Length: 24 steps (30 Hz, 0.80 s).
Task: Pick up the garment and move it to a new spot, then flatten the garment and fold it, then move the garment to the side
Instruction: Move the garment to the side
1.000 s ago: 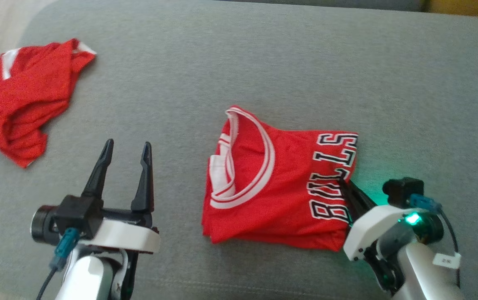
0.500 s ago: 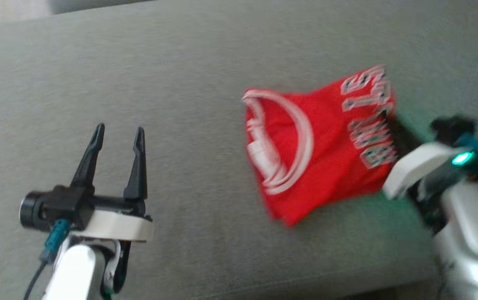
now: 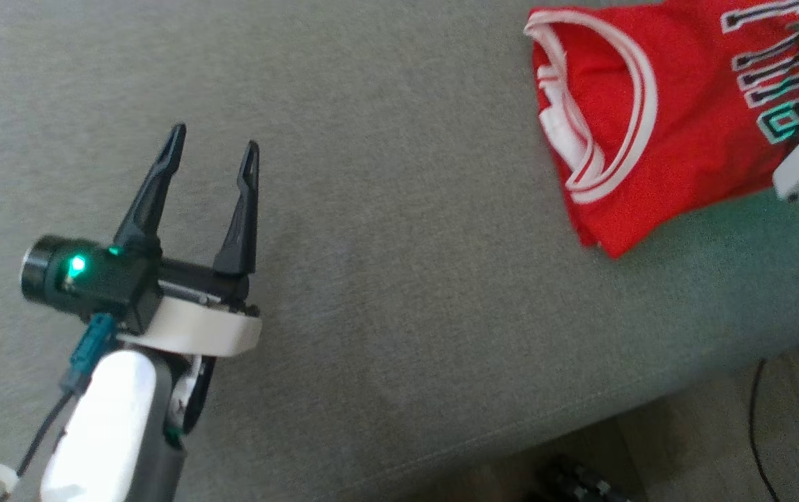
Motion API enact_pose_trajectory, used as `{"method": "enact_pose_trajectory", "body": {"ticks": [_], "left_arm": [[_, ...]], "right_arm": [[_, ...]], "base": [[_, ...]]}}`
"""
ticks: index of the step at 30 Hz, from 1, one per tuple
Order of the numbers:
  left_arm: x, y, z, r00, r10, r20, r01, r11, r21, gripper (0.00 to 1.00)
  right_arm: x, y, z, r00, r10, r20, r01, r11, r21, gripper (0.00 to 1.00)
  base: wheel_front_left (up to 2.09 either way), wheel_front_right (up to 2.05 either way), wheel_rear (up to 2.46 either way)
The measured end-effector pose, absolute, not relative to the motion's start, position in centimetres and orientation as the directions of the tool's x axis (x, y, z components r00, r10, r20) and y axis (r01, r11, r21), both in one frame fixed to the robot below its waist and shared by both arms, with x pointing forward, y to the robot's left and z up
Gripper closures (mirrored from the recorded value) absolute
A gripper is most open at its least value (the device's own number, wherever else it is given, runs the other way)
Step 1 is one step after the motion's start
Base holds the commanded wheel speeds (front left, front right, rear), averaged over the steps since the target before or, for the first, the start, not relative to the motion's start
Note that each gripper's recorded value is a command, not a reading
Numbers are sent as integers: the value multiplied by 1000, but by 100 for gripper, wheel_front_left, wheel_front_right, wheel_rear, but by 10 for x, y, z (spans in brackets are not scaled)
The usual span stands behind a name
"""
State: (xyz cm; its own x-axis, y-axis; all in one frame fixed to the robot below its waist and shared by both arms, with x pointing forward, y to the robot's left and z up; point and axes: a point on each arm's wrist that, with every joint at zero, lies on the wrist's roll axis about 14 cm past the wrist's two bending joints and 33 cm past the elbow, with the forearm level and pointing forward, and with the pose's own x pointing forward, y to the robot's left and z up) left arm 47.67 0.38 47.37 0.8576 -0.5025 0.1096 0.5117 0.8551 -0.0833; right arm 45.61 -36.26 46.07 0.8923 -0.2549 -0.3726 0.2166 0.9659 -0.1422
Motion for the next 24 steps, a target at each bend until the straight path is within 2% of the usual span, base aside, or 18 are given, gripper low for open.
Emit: {"method": "enact_pose_trajectory", "body": {"ticks": [11,17,18,19,20,24], "left_arm": [[503,-32,437,791,-607,79,612,784,-102,0],[508,-36,422,784,-618,63,621,775,-121,0],[508,-36,422,784,-618,63,621,775,-121,0],[508,-35,421,785,-617,61,619,776,-121,0],[508,-34,421,786,-615,59,618,777,-119,0],[507,-29,423,792,-608,56,610,784,-109,0]], "right_arm": [[464,-388,422,841,-336,-425,307,942,-138,100],[461,-399,403,815,-373,-444,348,927,-141,100],[461,-399,403,815,-373,-444,348,927,-141,82],[462,-400,403,814,-377,-442,354,925,-137,54],[462,-401,401,813,-379,-442,357,924,-135,0],[461,-404,401,814,-392,-429,376,918,-126,0]], "base": [[0,0,0],[0,0,0],[0,0,0],[0,0,0],[0,0,0],[0,0,0]]}}
